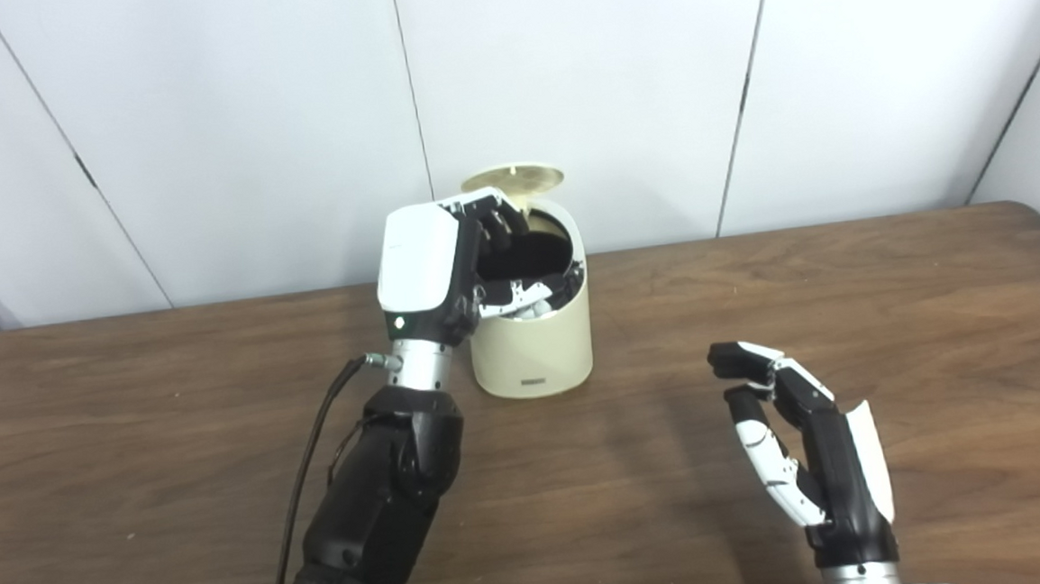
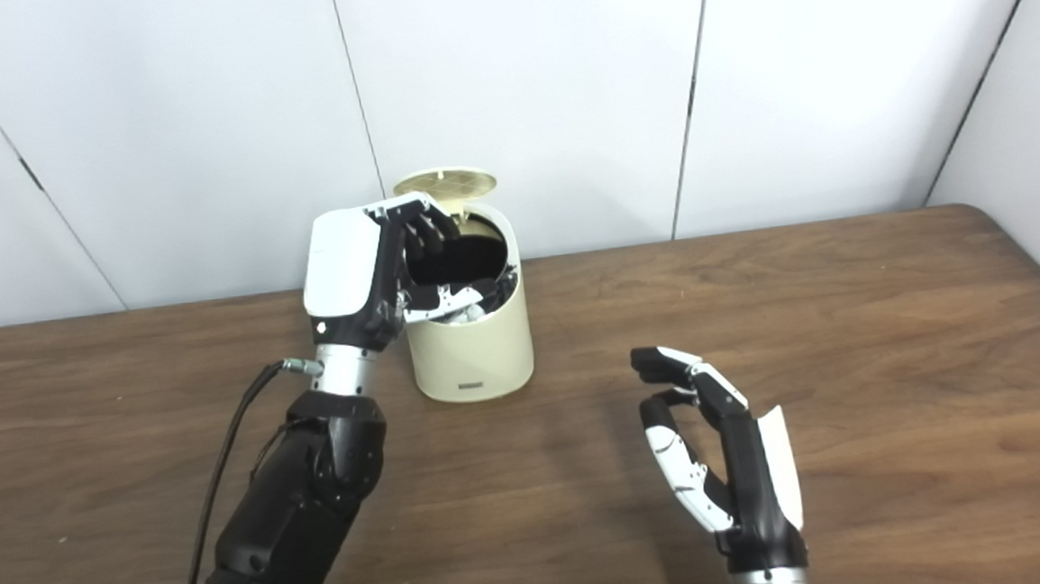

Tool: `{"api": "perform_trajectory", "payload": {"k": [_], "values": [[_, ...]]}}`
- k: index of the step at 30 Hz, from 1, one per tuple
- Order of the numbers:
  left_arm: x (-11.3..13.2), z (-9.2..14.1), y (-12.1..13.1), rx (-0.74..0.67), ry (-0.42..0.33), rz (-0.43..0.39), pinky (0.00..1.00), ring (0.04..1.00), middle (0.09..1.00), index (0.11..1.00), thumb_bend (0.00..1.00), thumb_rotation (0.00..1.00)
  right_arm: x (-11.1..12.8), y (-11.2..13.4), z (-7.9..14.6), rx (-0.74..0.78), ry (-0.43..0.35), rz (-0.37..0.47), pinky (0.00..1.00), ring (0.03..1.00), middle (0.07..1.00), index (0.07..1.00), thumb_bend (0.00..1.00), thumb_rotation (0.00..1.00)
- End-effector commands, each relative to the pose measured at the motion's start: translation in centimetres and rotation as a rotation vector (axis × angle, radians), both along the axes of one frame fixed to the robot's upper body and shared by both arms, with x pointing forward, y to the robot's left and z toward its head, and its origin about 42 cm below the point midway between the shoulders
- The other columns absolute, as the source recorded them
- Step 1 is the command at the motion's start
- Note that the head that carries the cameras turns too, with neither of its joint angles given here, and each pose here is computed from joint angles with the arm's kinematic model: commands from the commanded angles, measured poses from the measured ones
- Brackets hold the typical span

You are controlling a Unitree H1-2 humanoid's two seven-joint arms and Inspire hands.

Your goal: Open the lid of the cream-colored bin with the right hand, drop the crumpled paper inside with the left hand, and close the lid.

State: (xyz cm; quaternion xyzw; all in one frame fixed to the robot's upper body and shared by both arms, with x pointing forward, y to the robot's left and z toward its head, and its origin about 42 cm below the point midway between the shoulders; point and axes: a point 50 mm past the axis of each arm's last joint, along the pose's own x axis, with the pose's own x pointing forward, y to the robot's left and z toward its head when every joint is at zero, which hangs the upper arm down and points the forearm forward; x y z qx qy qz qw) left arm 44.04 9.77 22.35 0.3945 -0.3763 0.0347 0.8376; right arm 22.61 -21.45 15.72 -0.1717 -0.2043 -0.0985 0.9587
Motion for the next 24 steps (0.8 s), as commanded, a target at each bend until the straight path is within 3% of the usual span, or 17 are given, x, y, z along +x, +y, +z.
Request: {"api": "perform_trajectory", "payload": {"k": [1, 17, 24], "values": [[0.2, 2.2, 0.2, -0.032, -0.095, -0.024, 0.19, 0.243, 0.439, 0.496, 0.55, 0.01, -0.3, 0.1, 0.7, 0.0, -0.033, 0.003, 0.59, 0.699, 0.706, 0.698, 0.15, 0.79], [-3.0, 3.6, 3.5, -0.2, -0.144, -0.048, 0.19, 0.249, 0.446, 0.508, 0.52, 0.0, 0.0, -0.4, 0.6, -0.011, -0.031, 0.004, 0.6, 0.709, 0.713, 0.702, 0.14, 0.78], [-6.6, 3.2, 7.5, -0.411, -0.042, -0.041, 0.16, 0.207, 0.42, 0.509, 0.52, 0.0, 0.2, -0.7, 0.4, -0.01, -0.036, 0.007, 0.6, 0.706, 0.708, 0.696, 0.14, 0.75]]}}
